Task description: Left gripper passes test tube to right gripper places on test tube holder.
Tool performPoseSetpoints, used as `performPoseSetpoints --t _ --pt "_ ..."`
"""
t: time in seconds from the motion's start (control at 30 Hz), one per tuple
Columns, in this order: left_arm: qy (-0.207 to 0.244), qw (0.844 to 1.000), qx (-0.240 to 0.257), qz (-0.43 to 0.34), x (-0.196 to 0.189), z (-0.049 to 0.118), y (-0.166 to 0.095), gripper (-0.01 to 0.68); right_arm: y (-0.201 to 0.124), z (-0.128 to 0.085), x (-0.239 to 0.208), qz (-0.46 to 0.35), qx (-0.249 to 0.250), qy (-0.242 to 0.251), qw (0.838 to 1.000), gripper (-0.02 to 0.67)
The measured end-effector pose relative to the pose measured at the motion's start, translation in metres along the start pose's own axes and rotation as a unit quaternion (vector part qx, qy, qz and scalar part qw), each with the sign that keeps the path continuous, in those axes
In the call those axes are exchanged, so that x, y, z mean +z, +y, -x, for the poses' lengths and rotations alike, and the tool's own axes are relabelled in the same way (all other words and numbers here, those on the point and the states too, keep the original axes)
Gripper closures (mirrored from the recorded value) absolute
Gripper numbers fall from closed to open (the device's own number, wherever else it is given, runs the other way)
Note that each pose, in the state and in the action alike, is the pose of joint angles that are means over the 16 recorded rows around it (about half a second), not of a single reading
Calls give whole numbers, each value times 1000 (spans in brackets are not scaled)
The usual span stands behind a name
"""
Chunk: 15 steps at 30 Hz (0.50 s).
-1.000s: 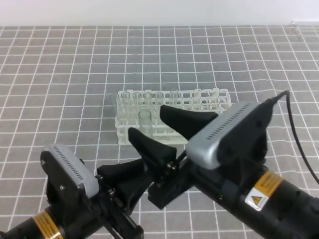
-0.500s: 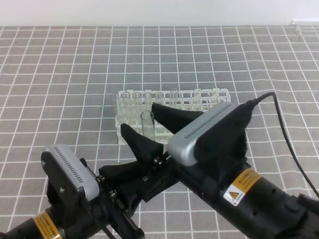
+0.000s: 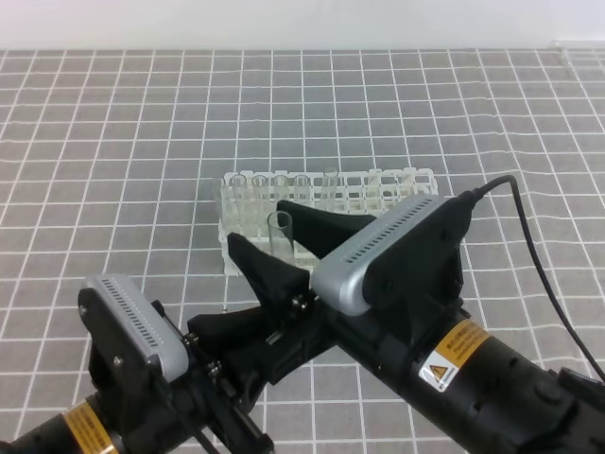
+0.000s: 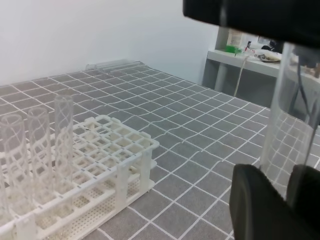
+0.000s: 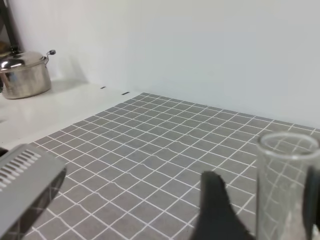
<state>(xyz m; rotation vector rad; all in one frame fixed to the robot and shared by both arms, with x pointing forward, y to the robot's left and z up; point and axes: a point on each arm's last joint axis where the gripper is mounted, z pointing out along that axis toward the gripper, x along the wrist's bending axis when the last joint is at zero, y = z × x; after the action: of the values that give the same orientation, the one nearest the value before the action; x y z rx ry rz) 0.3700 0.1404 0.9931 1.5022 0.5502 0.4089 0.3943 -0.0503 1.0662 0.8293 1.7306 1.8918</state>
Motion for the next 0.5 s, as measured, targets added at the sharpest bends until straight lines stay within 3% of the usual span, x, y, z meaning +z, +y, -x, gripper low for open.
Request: performPoseSetpoints --t 0.33,0.5 --pt "-3 1000 0 -1 0 0 -1 612 0 0 0 0 -3 3 1000 503" --pt "-3 1000 -1 -4 0 0 -1 584 0 0 0 -1 -3 2 1000 556"
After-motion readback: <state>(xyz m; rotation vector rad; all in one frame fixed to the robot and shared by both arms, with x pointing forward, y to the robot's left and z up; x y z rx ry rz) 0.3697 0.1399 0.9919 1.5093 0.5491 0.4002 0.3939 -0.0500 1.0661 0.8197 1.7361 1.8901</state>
